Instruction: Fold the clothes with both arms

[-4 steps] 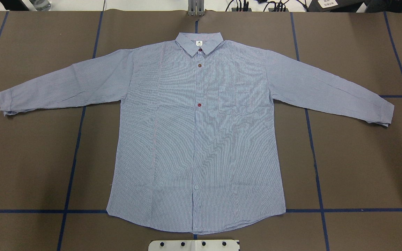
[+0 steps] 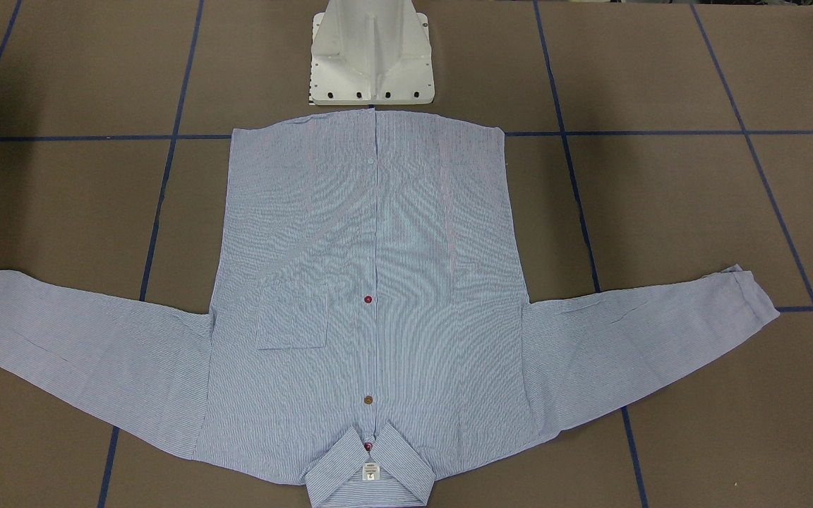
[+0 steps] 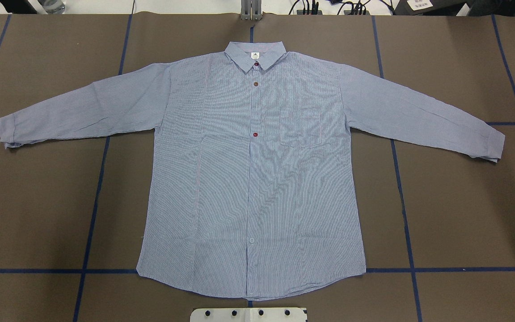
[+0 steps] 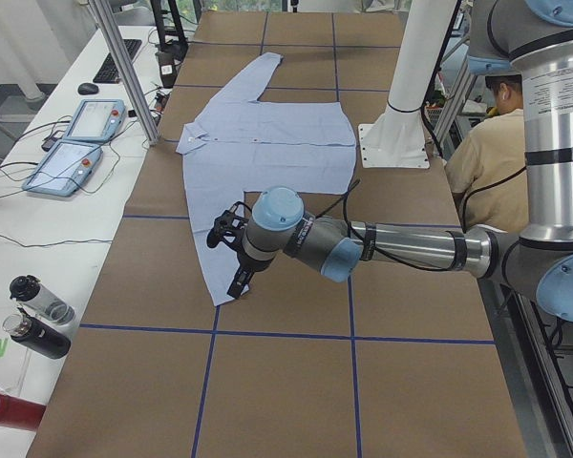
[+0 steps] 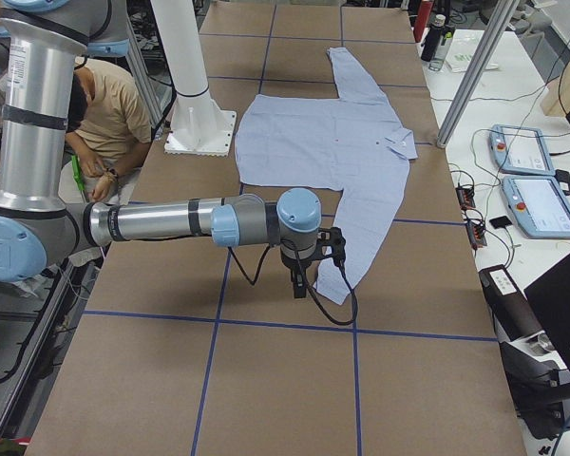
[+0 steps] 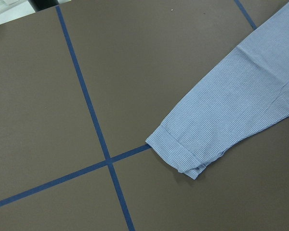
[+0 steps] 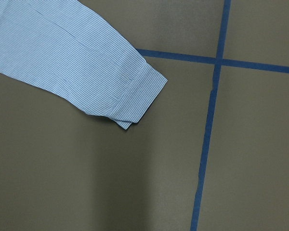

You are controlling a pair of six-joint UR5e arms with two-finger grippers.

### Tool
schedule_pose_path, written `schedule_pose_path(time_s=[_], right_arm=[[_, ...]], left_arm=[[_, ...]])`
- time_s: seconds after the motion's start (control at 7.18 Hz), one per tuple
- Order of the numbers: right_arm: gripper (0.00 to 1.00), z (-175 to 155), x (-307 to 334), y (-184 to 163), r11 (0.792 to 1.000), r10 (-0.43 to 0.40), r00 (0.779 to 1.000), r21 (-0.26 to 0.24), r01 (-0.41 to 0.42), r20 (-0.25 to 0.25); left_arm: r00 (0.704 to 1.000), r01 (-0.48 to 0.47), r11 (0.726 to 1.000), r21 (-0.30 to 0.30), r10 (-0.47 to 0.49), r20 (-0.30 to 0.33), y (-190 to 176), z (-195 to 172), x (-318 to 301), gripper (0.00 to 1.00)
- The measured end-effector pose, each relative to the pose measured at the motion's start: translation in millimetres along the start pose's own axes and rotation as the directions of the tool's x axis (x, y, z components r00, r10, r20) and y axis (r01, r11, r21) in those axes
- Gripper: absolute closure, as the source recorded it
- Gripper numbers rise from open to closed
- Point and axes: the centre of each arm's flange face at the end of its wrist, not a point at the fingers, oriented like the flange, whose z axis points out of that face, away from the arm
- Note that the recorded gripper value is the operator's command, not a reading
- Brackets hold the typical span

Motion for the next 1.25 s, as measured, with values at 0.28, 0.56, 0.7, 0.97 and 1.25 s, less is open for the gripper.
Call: schedule_pose_path(time_s=[0.28, 0.56, 0.7, 0.97, 1.25], right_arm=[[0.0, 13, 13, 1, 0.999, 0.038, 0.999, -0.028, -0.037, 0.014], [0.0, 26, 12, -6, 0.998, 0.035, 0.998, -0.045, -0.032, 0.047], [0.0, 36, 10, -13, 0.998, 0.031, 0.998, -0.051, -0.028, 0.06], [0.0, 74, 5, -40, 0.996, 0.087, 0.994, -0.036, -0.085, 0.064], [0.04, 129, -15, -67, 0.977, 0.213, 0.975, 0.008, -0.214, 0.064]], left_arm=[[1.0, 0.001, 1.0, -0.002, -0.001, -0.004, 5, 0, 0, 0.0], [1.0, 0.0, 1.0, -0.003, 0.0, -0.006, 12, 0, 0, 0.0], [1.0, 0.0, 1.0, -0.004, 0.0, -0.006, 13, 0, 0, 0.0], [1.0, 0.0, 1.0, -0.004, 0.0, -0.006, 13, 0, 0, 0.0], [1.0, 0.0, 1.0, -0.003, 0.0, -0.007, 13, -1, 1, 0.0]])
